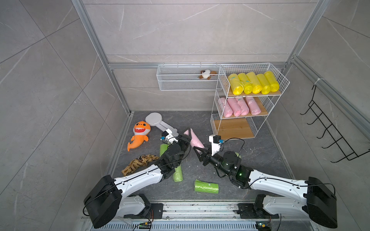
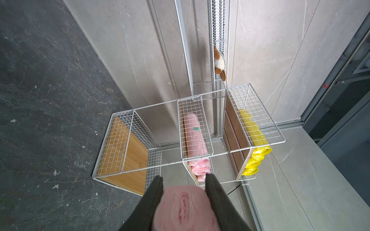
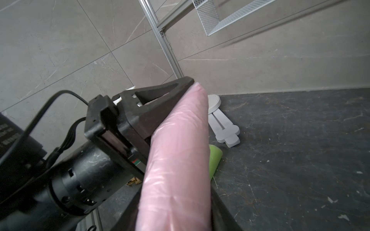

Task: Sort the rolls of trash bags by color and place them on the shelf
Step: Place the roll of trash bags on the shelf.

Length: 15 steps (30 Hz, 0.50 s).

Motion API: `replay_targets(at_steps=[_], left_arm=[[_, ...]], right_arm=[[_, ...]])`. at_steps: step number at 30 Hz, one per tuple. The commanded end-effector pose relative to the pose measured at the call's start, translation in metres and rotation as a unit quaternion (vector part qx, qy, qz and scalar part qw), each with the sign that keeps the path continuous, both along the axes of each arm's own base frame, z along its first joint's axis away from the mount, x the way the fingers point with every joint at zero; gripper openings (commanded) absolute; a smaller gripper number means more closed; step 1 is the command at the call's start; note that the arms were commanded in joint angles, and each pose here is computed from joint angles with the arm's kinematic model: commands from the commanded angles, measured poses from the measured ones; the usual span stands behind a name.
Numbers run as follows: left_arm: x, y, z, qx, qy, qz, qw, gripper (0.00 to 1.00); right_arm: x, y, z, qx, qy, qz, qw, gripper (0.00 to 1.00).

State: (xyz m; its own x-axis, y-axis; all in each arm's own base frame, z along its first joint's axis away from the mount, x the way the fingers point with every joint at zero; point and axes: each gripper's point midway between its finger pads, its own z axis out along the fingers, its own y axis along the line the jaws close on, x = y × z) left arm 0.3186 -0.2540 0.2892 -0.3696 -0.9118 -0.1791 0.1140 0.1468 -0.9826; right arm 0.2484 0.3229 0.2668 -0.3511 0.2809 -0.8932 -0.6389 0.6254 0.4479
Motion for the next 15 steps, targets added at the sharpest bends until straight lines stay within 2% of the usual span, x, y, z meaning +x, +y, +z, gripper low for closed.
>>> replay_targets(at_steps=[1, 3, 8, 12, 15], left_arm=[[-0.005, 0.006, 0.029, -0.052, -0.031, 0.001, 0.998, 0.38], [-0.005, 0.007, 0.026, -0.043, -0.029, 0.006, 0.999, 0.44], [-0.001, 0.005, 0.015, 0.012, -0.024, 0.012, 1.000, 0.71], [0.004, 0.003, 0.001, 0.051, -0.012, 0.003, 0.999, 0.81], [0.007, 0.001, -0.005, 0.091, -0.012, -0.016, 0.996, 0.84]], right_arm=[[0.007, -0.006, 0.026, 0.015, -0.031, -0.029, 0.999, 0.34], [0.009, -0.010, 0.027, 0.000, -0.030, -0.039, 0.999, 0.30], [0.018, -0.024, 0.029, -0.043, -0.024, -0.058, 0.997, 0.23], [0.030, -0.041, 0.029, -0.060, -0.007, -0.068, 0.996, 0.22], [0.039, -0.055, 0.030, -0.071, 0.006, -0.074, 0.995, 0.22]])
